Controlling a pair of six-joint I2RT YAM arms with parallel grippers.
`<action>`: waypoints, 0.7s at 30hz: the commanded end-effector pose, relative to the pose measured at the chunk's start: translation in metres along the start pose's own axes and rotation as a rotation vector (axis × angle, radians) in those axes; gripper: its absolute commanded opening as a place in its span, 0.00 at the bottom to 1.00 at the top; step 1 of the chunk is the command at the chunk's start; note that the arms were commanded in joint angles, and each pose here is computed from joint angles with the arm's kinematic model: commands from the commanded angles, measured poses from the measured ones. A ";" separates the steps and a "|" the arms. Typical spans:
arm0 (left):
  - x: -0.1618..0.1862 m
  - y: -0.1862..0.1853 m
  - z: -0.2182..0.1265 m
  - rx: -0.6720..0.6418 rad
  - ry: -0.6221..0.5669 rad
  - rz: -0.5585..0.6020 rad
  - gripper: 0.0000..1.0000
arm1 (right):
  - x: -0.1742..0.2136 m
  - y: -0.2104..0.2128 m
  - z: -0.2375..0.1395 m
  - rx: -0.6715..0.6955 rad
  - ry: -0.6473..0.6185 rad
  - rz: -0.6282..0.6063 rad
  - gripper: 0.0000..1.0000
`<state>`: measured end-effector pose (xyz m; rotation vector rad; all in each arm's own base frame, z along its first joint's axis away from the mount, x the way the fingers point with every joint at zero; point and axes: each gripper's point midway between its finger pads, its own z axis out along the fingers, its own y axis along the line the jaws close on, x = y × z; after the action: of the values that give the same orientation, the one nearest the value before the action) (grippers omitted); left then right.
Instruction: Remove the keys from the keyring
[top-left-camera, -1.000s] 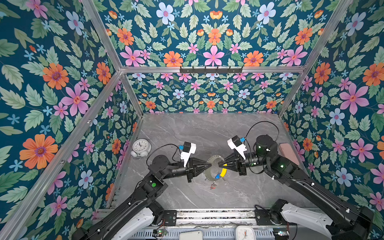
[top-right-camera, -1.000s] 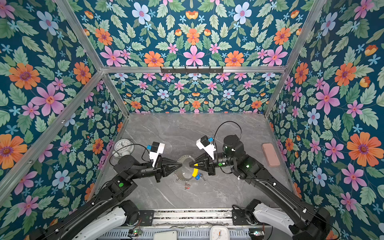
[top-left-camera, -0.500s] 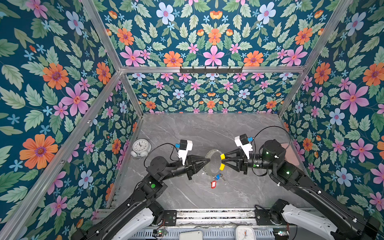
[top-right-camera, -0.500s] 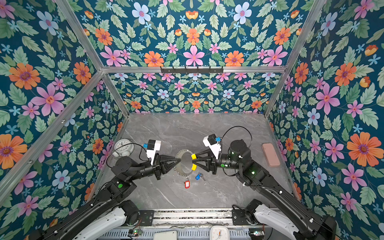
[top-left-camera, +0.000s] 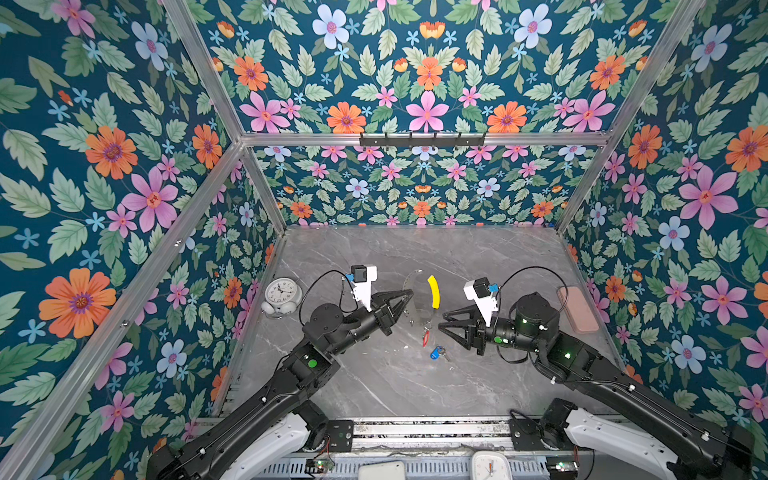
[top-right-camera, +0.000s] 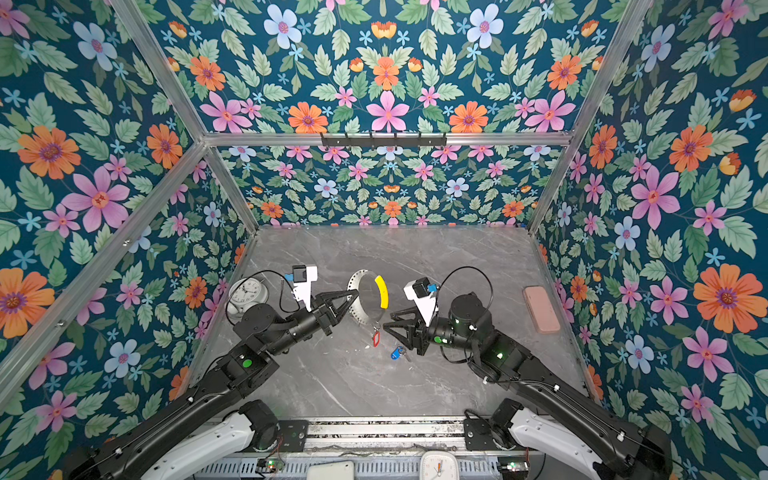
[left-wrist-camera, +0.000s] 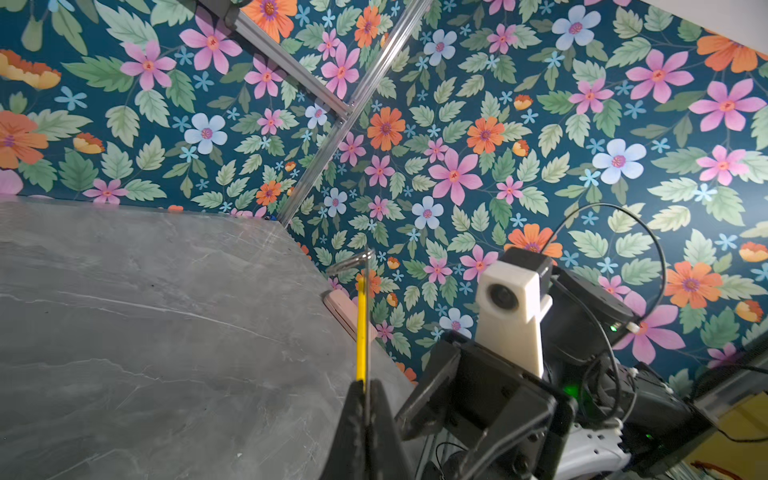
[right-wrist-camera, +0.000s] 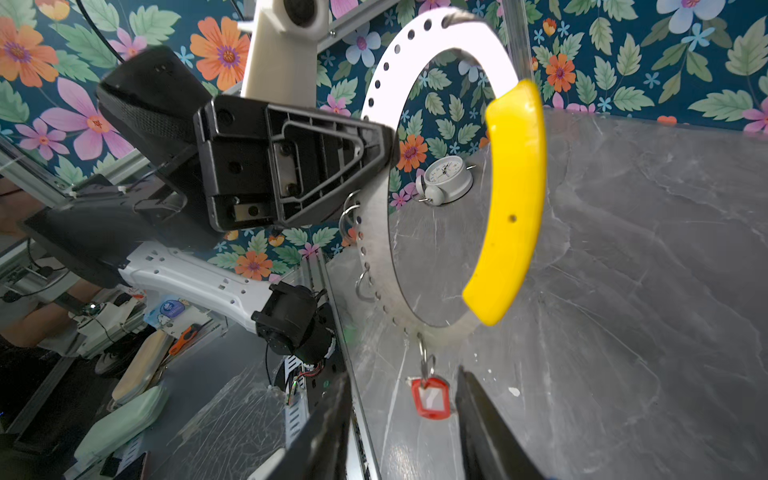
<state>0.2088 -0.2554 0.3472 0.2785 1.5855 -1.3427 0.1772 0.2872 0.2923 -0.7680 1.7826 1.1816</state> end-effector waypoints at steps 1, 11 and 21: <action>-0.016 -0.004 0.001 -0.002 -0.062 -0.001 0.00 | 0.002 -0.007 0.008 0.050 0.010 -0.037 0.46; -0.014 -0.006 0.001 0.014 -0.049 -0.008 0.00 | 0.010 -0.018 0.026 0.080 0.070 -0.039 0.40; -0.011 -0.005 0.003 0.018 -0.042 -0.011 0.00 | 0.009 -0.017 0.028 0.075 0.077 -0.047 0.22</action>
<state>0.2144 -0.2550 0.3470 0.2448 1.5943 -1.3345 0.1949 0.3059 0.2657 -0.8087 1.8782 1.0672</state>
